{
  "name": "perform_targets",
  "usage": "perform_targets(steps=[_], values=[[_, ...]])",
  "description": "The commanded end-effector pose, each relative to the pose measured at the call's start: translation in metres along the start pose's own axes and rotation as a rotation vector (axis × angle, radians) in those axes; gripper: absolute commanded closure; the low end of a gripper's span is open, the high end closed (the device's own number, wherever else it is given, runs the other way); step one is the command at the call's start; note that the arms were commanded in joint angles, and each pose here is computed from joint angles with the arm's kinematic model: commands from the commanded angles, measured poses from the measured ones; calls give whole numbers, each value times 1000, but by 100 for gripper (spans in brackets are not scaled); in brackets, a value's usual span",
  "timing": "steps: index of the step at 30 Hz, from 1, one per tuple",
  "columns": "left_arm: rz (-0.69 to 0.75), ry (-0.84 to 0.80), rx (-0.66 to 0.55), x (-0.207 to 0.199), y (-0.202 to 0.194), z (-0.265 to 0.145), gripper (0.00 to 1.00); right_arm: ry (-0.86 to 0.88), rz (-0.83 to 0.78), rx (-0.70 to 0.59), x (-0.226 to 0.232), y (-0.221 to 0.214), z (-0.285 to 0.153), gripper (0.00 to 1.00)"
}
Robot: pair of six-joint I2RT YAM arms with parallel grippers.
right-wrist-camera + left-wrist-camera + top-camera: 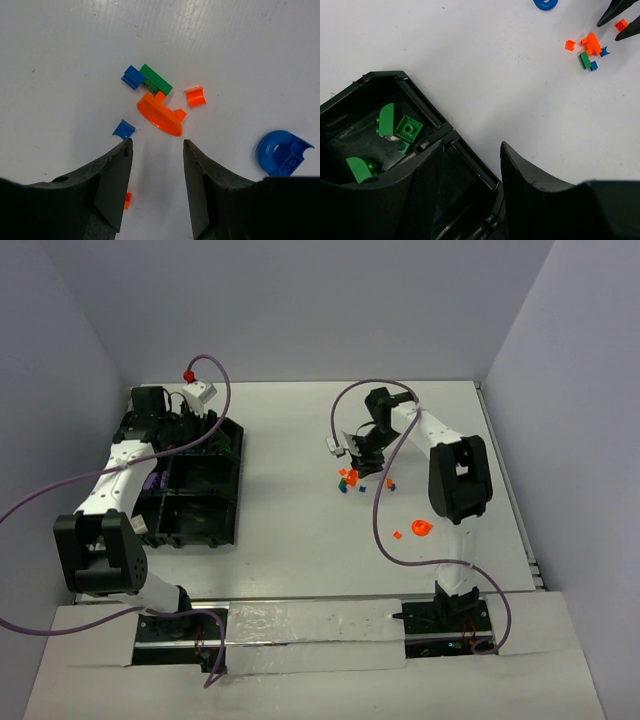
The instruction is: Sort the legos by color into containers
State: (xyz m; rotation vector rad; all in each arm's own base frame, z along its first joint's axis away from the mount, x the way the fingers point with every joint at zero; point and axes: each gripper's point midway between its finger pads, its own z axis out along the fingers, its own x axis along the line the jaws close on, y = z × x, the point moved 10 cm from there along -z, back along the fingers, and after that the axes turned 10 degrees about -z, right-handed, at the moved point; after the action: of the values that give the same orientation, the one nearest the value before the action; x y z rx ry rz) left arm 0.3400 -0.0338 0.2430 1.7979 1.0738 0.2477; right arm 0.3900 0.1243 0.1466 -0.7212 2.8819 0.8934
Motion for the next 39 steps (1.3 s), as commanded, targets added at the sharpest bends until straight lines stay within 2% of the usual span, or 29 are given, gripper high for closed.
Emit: perform_targets(steps=[1,28,36,39], values=[[53,3,-26,-10,11,-13,45,-6,-102,14,-15,-3,4,48],[44,13,-1,-5,6,-8,45,55,-138,3,-25,6,33,49],[49,2,-3,-6,5,-8,47,93,-147,25,-16,5,41,69],[51,-8,-3,-6,5,-8,47,98,-151,32,-11,5,39,73]])
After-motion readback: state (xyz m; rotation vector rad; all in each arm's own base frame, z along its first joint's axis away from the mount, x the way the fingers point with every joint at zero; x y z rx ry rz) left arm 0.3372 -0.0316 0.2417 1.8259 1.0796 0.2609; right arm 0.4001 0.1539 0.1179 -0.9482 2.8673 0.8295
